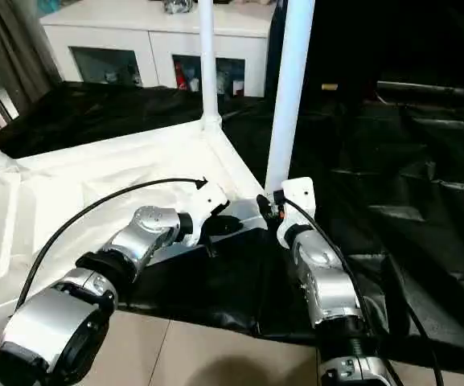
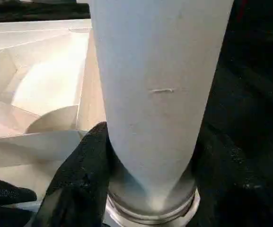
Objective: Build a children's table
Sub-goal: Rotate leg to tighten
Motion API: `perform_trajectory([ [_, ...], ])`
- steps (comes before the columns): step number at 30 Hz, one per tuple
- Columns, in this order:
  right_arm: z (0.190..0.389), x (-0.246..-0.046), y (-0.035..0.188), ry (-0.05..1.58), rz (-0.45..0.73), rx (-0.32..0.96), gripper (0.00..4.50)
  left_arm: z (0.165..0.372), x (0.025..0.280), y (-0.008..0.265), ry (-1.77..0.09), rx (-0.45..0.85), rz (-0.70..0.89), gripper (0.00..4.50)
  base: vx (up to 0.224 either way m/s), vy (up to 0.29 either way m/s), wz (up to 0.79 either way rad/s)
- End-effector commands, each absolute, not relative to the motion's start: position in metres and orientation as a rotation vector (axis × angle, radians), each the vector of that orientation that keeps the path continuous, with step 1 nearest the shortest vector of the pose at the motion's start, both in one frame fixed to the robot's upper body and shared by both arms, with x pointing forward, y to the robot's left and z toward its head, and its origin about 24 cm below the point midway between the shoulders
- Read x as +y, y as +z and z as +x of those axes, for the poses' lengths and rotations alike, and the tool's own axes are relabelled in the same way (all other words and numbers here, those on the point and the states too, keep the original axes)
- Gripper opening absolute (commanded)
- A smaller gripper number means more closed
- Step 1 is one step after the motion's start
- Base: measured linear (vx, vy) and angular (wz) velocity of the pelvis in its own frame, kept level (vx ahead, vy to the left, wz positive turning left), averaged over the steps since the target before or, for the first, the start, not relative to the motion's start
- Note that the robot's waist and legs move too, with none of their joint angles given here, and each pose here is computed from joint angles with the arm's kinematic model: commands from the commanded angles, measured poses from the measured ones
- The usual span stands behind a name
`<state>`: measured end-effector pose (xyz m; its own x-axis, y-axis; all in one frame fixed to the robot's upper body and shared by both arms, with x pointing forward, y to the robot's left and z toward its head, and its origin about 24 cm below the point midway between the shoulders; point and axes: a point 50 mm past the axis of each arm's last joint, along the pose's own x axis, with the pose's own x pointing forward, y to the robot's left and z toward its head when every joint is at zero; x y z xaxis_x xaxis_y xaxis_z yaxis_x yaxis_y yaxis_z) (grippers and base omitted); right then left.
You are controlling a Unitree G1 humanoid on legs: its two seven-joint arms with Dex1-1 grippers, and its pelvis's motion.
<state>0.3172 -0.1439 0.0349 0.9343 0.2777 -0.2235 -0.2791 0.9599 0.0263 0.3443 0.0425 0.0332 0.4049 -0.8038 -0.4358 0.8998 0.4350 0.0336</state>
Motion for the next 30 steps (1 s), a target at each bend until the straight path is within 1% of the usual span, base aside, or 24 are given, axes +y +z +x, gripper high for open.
perform_trajectory([
  [1, 0.307, -0.103, 0.026, 0.505, 0.079, 0.281, 2.77, 0.345, 0.035, 0.034, -1.072, 0.379, 0.283, 0.00, 0.000, 0.000, 0.00],
  [3, 0.306, -0.108, 0.031, 0.565, 0.075, 0.263, 2.83, 0.343, 0.038, 0.034, -1.112, 0.381, 0.285, 0.00, 0.000, 0.000, 0.00],
  [4, 0.304, -0.115, 0.034, 0.636, 0.039, 0.257, 3.22, 0.342, 0.044, 0.032, -1.156, 0.398, 0.284, 0.00, 0.000, 0.000, 0.00],
  [7, 0.297, -0.123, 0.037, 0.751, 0.007, 0.268, 3.24, 0.337, 0.055, 0.029, -1.231, 0.407, 0.279, 0.00, 0.000, 0.000, 0.00],
  [8, 0.297, -0.123, 0.037, 0.751, 0.007, 0.268, 3.24, 0.337, 0.055, 0.029, -1.231, 0.407, 0.279, 0.00, 0.000, 0.000, 0.00],
  [10, 0.291, -0.131, 0.039, 0.832, -0.012, 0.285, 3.24, 0.332, 0.065, 0.027, -1.310, 0.410, 0.265, 0.00, 0.000, 0.000, 0.00],
  [12, 0.288, -0.136, 0.040, 0.867, -0.023, 0.297, 3.24, 0.330, 0.071, 0.026, -1.352, 0.416, 0.254, 0.00, 0.000, 0.000, 0.00],
  [13, 0.284, -0.141, 0.040, 0.902, -0.040, 0.312, 3.24, 0.325, 0.078, 0.026, -1.421, 0.414, 0.231, 0.00, 0.000, 0.000, 0.00],
  [15, 0.279, -0.145, 0.040, 0.934, -0.050, 0.334, 3.24, 0.321, 0.085, 0.026, -1.478, 0.421, 0.216, 0.00, 0.000, 0.000, 0.00],
  [17, 0.276, -0.148, 0.038, 0.956, -0.061, 0.354, 3.24, 0.318, 0.091, 0.025, -1.514, 0.439, 0.218, 0.00, 0.000, 0.000, 0.00],
  [21, 0.269, -0.151, 0.035, 1.008, -0.078, 0.392, 3.24, 0.316, 0.098, 0.024, -1.529, 0.456, 0.212, 0.00, 0.000, 0.000, 0.00],
  [22, 0.267, -0.151, 0.035, 1.013, -0.064, 0.392, 3.08, 0.316, 0.102, 0.023, -1.514, 0.458, 0.220, 0.00, 0.000, 0.000, 0.00],
  [23, 0.267, -0.151, 0.035, 1.013, -0.064, 0.392, 3.08, 0.316, 0.102, 0.023, -1.514, 0.458, 0.220, 0.00, 0.000, 0.000, 0.00],
  [27, 0.267, -0.151, 0.037, 1.032, -0.051, 0.390, 2.74, 0.315, 0.103, 0.024, -1.524, 0.456, 0.211, 0.00, 0.000, 0.000, 0.00],
  [30, 0.267, -0.150, 0.038, 1.041, -0.046, 0.388, 2.65, 0.314, 0.104, 0.024, -1.533, 0.456, 0.206, 0.00, 0.000, 0.000, 0.00],
])
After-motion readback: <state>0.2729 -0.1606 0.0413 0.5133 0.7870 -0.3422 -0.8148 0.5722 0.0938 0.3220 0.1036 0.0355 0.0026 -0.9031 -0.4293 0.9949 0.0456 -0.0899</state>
